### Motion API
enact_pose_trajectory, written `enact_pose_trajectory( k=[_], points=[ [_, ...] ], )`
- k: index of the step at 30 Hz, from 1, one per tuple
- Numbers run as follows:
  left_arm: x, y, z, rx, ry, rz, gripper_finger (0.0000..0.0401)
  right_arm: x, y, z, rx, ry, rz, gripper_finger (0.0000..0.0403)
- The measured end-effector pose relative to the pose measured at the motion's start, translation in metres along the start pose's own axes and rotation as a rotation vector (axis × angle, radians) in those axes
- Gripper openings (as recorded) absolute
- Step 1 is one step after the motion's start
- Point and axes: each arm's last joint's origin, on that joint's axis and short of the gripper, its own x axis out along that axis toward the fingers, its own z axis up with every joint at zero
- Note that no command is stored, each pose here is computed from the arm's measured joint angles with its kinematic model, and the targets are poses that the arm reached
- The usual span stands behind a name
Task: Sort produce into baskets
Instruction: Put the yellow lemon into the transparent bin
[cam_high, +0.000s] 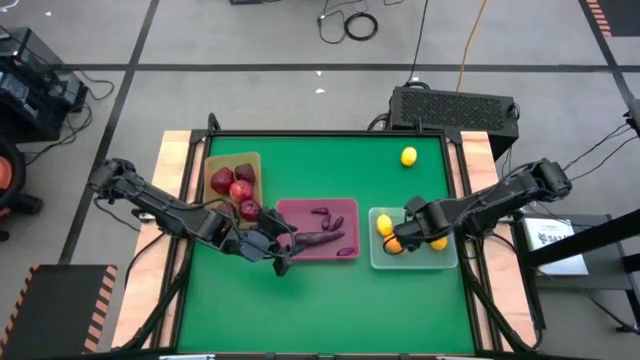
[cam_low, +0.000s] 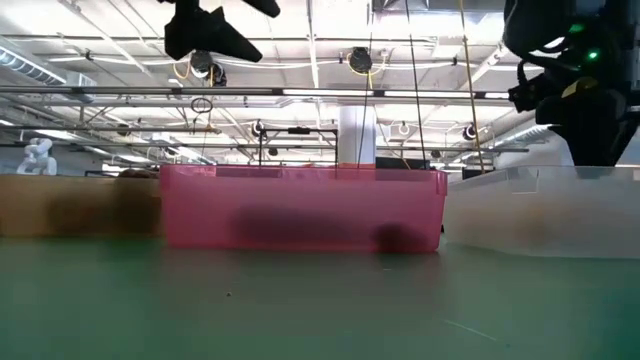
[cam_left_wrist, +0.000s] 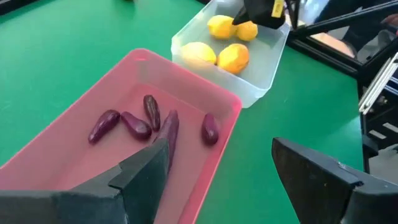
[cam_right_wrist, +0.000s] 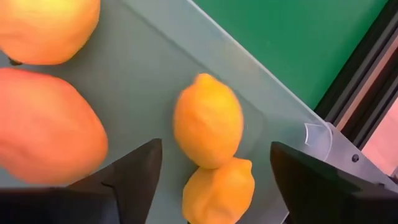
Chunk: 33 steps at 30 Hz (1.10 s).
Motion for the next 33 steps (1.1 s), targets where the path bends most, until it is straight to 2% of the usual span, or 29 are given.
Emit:
enact_pose_trajectory(
  k=[8,13,17,21,24,27,31,33],
  points=[
    [-0.001,0.000,0.001,0.024,0.000,-0.009,0.0292,0.002,-0.002,0.006,0.020,0.011,-0.005,0.0317],
    [-0.001,-0.002,-0.001,0.070,0.062,-0.083,0.0292,-0.001,-0.002,0.010,0.068,0.039,0.013,0.0317],
    [-0.001,-0.004,-0.004,0.127,0.120,-0.151,0.0292,-0.008,0.001,0.012,0.166,0.057,0.054,0.0318],
    [-0.002,-0.004,-0.007,0.172,0.178,-0.205,0.0292,-0.021,0.007,0.019,0.262,0.002,0.135,0.0318],
    [-0.002,-0.005,-0.008,0.215,0.198,-0.243,0.0292,-0.035,0.008,0.031,0.335,-0.100,0.174,0.0318],
    [-0.002,-0.004,-0.007,0.227,0.197,-0.242,0.0292,-0.040,0.000,0.049,0.421,-0.161,0.158,0.0318],
    [0.003,0.002,-0.001,0.270,0.157,-0.194,0.0292,-0.027,-0.024,0.084,0.483,-0.187,0.077,0.0318],
    [0.007,0.010,0.005,0.253,0.135,-0.154,0.0292,-0.015,-0.038,0.103,0.501,-0.206,0.051,0.0318]
  ],
)
